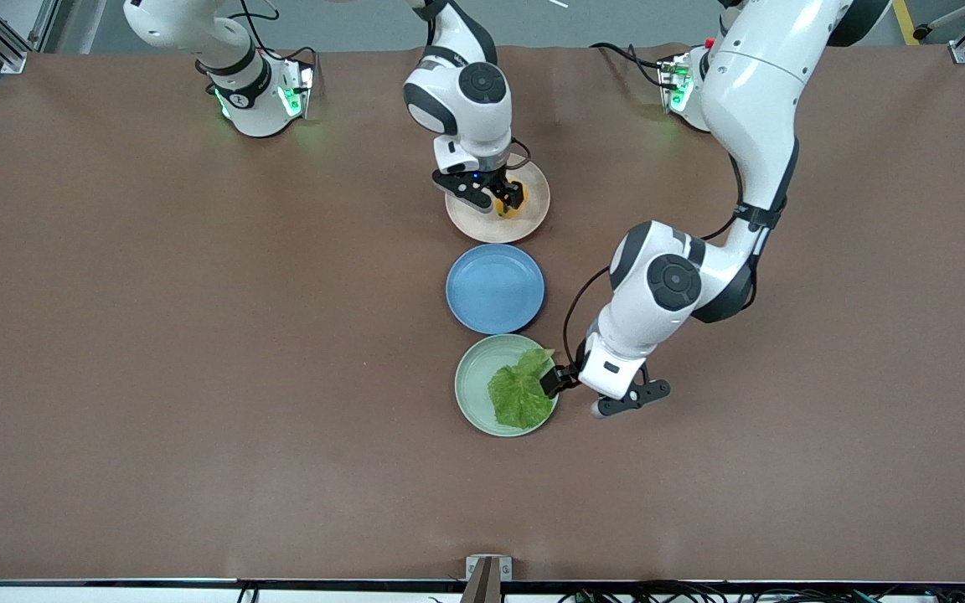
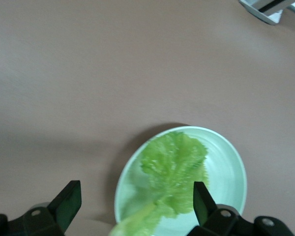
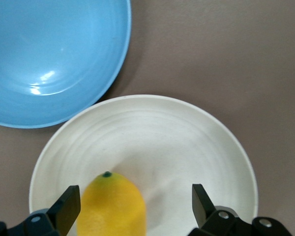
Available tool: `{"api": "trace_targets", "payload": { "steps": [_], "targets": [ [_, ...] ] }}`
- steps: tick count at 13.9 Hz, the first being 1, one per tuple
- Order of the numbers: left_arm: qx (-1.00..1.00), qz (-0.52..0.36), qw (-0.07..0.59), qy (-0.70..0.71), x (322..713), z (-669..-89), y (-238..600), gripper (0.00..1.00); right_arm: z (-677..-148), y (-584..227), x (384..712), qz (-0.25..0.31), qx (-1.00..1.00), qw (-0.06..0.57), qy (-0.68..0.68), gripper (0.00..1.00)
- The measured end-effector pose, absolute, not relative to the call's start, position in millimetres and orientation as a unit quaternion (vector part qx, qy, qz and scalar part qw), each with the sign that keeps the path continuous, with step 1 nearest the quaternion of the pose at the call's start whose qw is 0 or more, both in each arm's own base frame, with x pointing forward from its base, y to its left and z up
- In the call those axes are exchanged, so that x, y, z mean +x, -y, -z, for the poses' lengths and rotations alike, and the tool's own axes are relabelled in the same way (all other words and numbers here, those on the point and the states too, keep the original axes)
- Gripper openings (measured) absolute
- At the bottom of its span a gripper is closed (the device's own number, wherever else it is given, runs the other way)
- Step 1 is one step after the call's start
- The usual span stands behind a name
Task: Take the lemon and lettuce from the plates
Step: 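Grasp the lemon with the right gripper while the left gripper grasps the lettuce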
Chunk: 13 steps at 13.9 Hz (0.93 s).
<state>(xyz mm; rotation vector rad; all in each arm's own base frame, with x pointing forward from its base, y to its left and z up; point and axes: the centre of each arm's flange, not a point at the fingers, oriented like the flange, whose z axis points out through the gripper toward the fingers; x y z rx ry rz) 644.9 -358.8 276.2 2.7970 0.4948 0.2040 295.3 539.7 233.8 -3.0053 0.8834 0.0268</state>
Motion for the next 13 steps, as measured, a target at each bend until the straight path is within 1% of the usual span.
{"api": "trace_targets", "payload": {
  "steps": [4, 5, 7, 10, 11, 12, 13],
  "targets": [
    [0.965, -0.057, 0.156, -0.200, 632.9, -253.0, 382.6, 0.97, -222.5, -554.5, 293.2, -0.003, -0.960, 0.015, -0.279, 1.00],
    [0.964, -0.053, 0.156, -0.210, 630.4, -248.6, 386.7, 0.93, -218.3, -557.3, 289.1, -0.002, -0.960, 0.017, -0.279, 1.00],
    [0.962, -0.046, 0.154, -0.219, 625.7, -240.9, 393.3, 0.72, -208.8, -563.0, 278.7, 0.001, -0.961, 0.020, -0.277, 1.00],
    [0.963, -0.038, 0.148, -0.222, 621.4, -226.7, 396.7, 0.70, -199.4, -568.2, 267.2, 0.001, -0.962, 0.018, -0.274, 0.97],
    [0.964, -0.035, 0.146, -0.221, 620.3, -221.6, 397.2, 0.70, -198.5, -569.4, 264.7, 0.002, -0.962, 0.017, -0.272, 0.92],
    [0.964, -0.033, 0.144, -0.221, 619.4, -217.4, 397.5, 0.68, -198.7, -570.5, 263.0, 0.003, -0.963, 0.018, -0.269, 0.91],
    [0.964, -0.032, 0.143, -0.221, 619.2, -214.4, 397.5, 0.68, -199.2, -571.2, 262.3, 0.004, -0.963, 0.018, -0.268, 0.84]
  ]
}}
